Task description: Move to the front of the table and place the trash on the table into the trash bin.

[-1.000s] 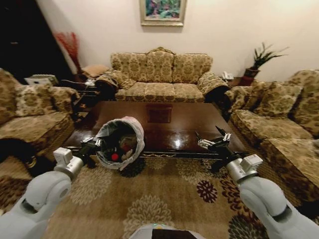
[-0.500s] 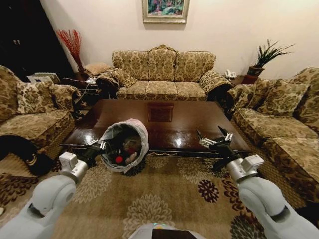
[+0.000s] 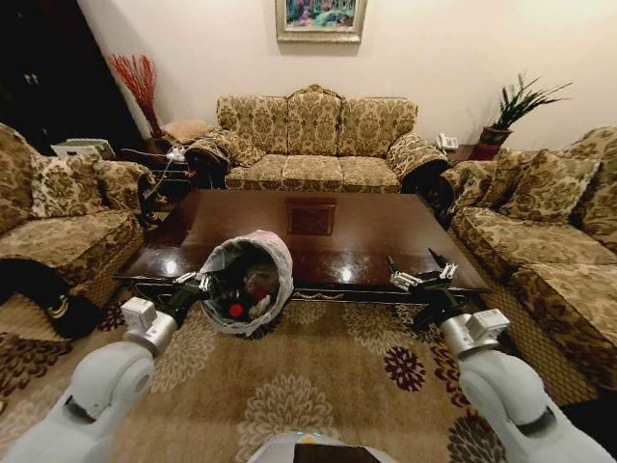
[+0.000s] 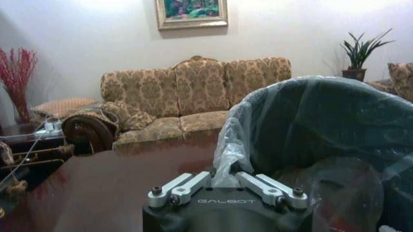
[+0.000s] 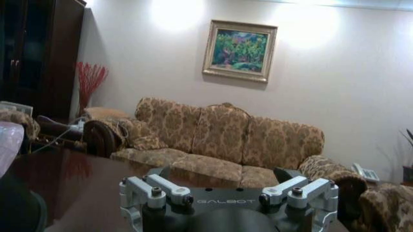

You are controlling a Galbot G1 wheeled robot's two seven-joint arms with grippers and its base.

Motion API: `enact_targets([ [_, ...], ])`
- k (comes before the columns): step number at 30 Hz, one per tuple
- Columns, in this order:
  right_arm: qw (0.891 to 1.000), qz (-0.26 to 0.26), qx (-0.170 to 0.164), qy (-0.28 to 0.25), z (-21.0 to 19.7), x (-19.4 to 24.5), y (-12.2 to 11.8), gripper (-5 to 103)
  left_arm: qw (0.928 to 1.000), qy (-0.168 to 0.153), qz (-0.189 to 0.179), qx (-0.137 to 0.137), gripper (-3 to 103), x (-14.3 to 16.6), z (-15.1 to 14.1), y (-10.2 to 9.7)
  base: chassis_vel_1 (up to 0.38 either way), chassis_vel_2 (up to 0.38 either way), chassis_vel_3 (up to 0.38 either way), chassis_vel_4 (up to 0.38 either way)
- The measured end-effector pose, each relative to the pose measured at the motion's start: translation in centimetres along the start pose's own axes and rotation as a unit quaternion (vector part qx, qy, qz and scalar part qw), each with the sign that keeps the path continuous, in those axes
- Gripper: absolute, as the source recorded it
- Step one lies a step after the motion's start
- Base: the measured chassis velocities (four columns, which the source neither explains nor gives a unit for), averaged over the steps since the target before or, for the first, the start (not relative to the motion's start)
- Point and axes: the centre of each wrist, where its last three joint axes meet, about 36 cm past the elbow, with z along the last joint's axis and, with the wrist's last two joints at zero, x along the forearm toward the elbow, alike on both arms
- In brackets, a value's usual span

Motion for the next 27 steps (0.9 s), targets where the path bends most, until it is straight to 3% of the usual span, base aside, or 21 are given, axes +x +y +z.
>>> enact_targets([
  [17,1.0,-0.015,0.012,-0.007,1.6,0.0,0.3,100,1.0,0.005,-0.001,-0.004,2,0.0,0.2,0.1,0.01,0.012,-0.011,-0.012],
  [27,1.0,-0.015,0.02,0.001,1.8,0.0,0.3,100,1.0,0.002,0.001,-0.01,2,-0.3,0.0,0.3,0.193,0.184,-0.184,-0.175],
])
